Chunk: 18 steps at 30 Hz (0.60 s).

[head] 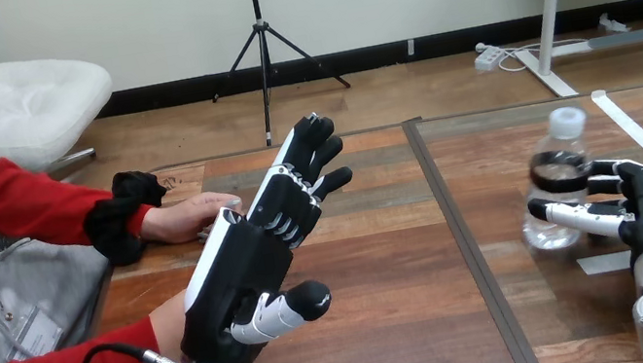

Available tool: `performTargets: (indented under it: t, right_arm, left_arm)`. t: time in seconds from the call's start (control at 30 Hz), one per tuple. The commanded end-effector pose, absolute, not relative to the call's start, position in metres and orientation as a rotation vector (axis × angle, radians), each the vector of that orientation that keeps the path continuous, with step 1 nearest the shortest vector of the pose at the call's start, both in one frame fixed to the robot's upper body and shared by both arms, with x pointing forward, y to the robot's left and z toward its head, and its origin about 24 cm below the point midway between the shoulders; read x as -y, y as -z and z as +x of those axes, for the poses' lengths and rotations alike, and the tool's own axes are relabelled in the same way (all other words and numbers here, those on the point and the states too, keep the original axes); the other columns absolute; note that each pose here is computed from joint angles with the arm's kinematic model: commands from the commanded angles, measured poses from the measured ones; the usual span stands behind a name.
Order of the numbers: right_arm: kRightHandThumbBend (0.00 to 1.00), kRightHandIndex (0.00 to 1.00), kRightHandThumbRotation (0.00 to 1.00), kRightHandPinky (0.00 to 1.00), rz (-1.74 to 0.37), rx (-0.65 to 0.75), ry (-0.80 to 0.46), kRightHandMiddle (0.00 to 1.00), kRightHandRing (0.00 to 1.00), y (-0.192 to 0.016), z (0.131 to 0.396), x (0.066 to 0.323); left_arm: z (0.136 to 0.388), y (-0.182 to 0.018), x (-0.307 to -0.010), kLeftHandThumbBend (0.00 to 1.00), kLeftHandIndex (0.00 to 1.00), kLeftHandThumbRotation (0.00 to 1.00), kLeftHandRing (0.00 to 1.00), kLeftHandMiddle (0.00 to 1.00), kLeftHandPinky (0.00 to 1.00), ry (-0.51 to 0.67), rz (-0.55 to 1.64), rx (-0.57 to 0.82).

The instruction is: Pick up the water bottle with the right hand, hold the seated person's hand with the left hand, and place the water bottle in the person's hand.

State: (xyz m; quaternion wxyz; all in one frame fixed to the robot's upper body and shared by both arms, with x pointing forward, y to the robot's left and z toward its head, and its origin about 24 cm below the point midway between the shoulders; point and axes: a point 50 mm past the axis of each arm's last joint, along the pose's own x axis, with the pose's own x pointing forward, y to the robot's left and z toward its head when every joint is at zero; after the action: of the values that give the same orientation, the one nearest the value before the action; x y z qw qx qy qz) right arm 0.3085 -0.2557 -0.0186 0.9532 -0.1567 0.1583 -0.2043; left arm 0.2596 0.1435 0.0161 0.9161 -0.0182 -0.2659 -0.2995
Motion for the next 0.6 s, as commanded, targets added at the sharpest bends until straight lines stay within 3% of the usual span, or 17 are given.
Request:
performTargets:
  t: [0.0, 0.57]
  right_arm:
    - [0.87, 0.61, 0.00, 0.33, -0.263, -0.227, 0.434, 0.62, 0.42, 0.0025, 0.3217, 0.2483]
    - [0.84, 0.58, 0.00, 0.31, -0.235, -0.184, 0.459, 0.59, 0.41, 0.0019, 0.3182, 0.2500]
  left_arm:
    - [0.2691, -0.0321, -0.1430, 1.00, 0.98, 0.68, 0.97, 0.99, 0.90, 0.616, -0.026, 0.624]
    - [0.2700, -0.0309, -0.1393, 1.00, 0.98, 0.68, 0.97, 0.99, 0.89, 0.631, -0.037, 0.612]
